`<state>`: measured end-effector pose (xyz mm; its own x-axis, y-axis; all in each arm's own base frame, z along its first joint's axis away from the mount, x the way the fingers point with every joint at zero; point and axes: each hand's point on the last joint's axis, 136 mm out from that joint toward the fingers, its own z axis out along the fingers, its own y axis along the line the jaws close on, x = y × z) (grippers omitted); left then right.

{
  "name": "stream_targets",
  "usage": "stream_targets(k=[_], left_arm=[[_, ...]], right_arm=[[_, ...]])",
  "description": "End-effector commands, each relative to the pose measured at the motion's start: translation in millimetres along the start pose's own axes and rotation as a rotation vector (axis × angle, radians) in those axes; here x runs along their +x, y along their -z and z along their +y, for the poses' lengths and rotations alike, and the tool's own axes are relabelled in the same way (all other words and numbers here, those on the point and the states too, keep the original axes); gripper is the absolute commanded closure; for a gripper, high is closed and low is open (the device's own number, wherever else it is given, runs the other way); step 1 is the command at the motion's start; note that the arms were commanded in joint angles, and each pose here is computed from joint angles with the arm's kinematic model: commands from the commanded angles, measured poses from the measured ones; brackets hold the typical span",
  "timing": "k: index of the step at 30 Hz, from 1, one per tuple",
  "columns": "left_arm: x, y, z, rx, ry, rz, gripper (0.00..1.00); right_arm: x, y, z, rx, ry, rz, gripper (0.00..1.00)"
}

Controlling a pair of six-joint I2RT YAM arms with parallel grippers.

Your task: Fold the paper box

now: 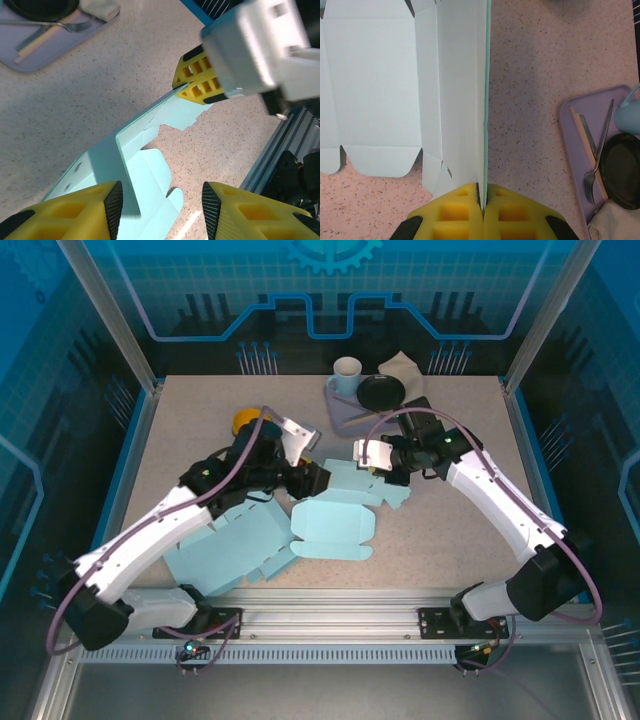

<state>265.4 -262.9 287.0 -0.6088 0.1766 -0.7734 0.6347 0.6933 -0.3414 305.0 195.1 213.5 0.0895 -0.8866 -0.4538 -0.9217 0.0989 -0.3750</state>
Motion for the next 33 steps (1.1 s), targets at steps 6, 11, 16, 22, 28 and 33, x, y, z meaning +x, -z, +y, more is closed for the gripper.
stream_targets(k=[6, 11, 16, 22, 28, 33], left_arm=[[41, 43, 53, -0.134, 0.137, -0.036, 0.51], [79, 15, 94, -0.267, 0.347, 0.009, 0.57], [96, 3, 125, -0.379, 0.468, 0.014, 0.58], [97, -12, 138, -0.281, 0.523, -0.009, 0.55], [91, -41, 127, -0.126, 0.424, -0.015, 0.55], [84, -49, 111, -0.017, 0.399, -0.011, 0.55]], right_arm=[[8, -2, -18, 0.053, 0.037, 0.040, 1.00], [8, -3, -23, 0.041, 0.006, 0.039, 1.00], [9, 4, -27, 0.024, -0.063, -0.001, 1.00], [7, 10, -25, 0.010, -0.086, -0.070, 1.00], [-2, 22, -23, -0.032, -0.134, -0.184, 1.00], [-9, 34, -20, -0.042, -0.134, -0.266, 1.00]])
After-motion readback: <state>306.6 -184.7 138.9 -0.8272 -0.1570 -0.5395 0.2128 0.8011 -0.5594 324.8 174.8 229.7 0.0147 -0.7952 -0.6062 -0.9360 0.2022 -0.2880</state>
